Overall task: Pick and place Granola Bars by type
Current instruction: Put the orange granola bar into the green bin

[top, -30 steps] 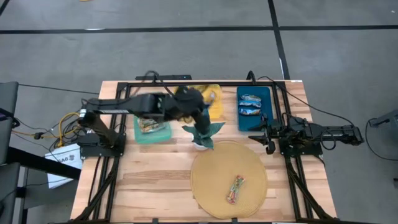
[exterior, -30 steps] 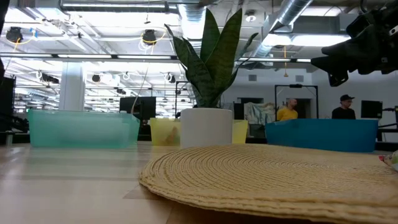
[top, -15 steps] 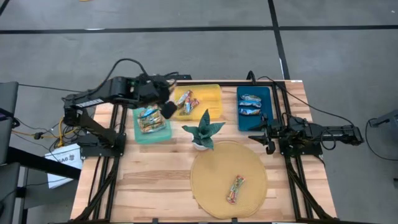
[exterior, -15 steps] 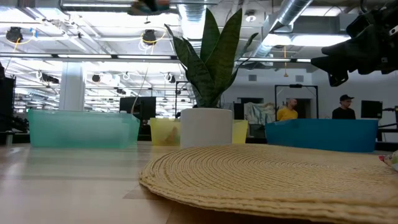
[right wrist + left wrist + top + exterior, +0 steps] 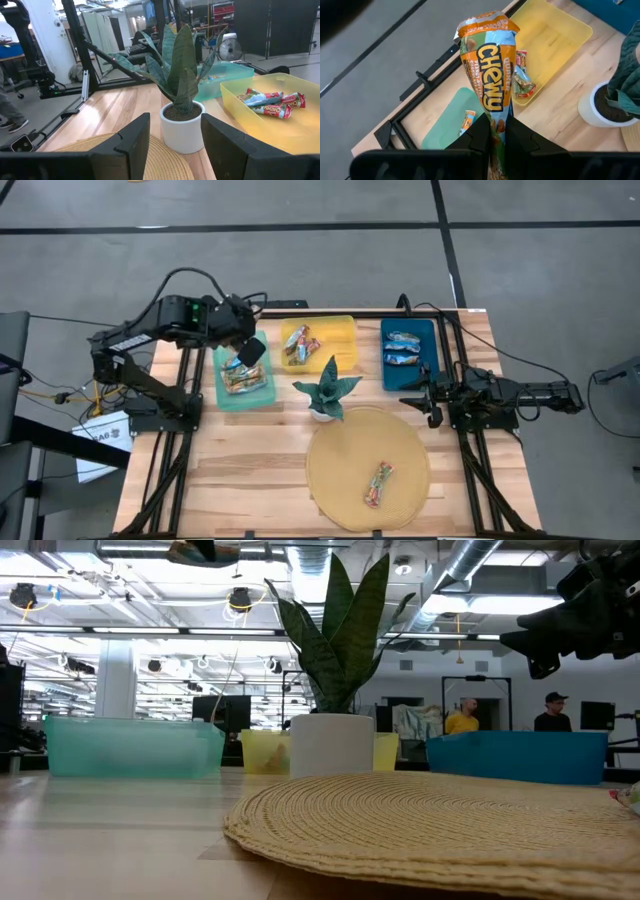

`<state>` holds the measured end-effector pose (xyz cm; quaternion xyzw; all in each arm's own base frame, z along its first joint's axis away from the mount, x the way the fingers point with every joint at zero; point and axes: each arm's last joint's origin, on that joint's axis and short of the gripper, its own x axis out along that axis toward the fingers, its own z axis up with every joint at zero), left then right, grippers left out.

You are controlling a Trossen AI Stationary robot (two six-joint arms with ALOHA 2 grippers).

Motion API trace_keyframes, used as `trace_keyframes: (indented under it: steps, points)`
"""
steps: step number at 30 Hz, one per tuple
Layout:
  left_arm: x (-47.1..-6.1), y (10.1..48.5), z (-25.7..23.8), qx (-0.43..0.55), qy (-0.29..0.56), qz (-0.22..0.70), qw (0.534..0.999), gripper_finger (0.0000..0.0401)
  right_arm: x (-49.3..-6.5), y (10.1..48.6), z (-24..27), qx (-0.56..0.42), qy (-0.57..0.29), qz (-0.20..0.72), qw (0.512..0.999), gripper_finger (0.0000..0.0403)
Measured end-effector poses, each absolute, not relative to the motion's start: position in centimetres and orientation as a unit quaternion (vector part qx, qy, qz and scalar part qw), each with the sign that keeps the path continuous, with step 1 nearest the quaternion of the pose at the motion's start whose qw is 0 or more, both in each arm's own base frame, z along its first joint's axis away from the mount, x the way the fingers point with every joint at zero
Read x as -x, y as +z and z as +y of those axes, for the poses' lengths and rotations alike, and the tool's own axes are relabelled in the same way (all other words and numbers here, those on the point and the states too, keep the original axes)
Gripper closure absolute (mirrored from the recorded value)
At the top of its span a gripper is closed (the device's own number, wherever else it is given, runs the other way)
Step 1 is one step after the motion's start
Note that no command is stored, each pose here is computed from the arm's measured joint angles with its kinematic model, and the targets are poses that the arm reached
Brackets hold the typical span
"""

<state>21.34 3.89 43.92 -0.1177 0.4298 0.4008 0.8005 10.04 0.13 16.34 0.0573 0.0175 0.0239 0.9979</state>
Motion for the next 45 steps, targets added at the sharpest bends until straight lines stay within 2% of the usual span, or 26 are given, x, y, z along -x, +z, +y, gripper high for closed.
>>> trace_keyframes:
  steps: [8,15,18,25,32,45]
  points:
    - [-21.5,42.7,4.6,0.105,0.396,0.462,0.787,0.0372,-10.0,16.3,0.1,-0.057,0.024,0.018,0.998,0.0234]
    - [-19.9,37.1,4.9,0.120,0.383,0.550,0.733,0.0372,-10.0,16.3,0.1,-0.058,0.024,0.017,0.998,0.0234]
    - [-19.2,34.3,4.7,0.126,0.371,0.568,0.723,0.0372,-10.0,16.3,0.1,-0.057,0.024,0.018,0.998,0.0234]
    - [-18.4,28.2,4.2,0.130,0.298,0.578,0.748,0.0372,-10.0,16.3,0.1,-0.058,0.024,0.018,0.998,0.0234]
    - [-18.3,23.2,3.9,0.081,0.184,0.614,0.763,0.0372,-10.0,16.3,0.1,-0.058,0.024,0.018,0.998,0.0234]
    - [-18.8,22.6,4.0,0.012,0.131,0.603,0.786,0.0372,-10.0,16.3,0.1,-0.057,0.024,0.017,0.998,0.0234]
